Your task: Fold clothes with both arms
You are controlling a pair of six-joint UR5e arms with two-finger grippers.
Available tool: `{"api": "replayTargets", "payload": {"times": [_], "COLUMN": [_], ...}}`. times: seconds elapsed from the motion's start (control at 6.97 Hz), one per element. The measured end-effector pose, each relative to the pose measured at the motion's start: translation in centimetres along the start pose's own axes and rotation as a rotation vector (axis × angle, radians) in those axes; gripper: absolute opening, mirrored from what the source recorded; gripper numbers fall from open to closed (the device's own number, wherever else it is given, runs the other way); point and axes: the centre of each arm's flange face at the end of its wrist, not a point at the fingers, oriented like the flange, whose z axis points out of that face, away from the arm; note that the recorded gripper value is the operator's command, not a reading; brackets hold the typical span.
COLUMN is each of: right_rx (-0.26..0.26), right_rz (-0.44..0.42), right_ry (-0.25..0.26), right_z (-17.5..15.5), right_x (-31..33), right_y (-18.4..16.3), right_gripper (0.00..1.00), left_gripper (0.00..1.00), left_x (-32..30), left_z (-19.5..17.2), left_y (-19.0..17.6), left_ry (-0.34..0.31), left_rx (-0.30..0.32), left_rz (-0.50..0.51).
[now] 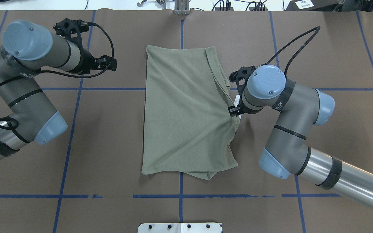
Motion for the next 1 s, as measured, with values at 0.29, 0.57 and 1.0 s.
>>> {"api": "replayTargets", "payload": {"times": [0.29,0.57,1.0], "right_rx": [0.016,0.012,0.019], "right_rz": [0.004,-0.021,-0.061], "right_ry": [-0.007,0.029,0.061], "right_z": [-0.5,0.9,3.2], "right_x": [-1.9,-4.7,-4.7], "right_y": [-3.8,-10.3,-15.9], "right_gripper": [1.00,1.00,1.00], "left_gripper": [1.00,1.00,1.00], "left_x": [0.1,0.3,0.7], "left_z": [-0.1,-0.4,-1.0], "left_y": [0.0,0.0,-0.2], "left_ry": [0.002,0.005,0.014], "left_rx": [0.001,0.003,0.015], "left_rz": [0.002,0.005,0.007]}}
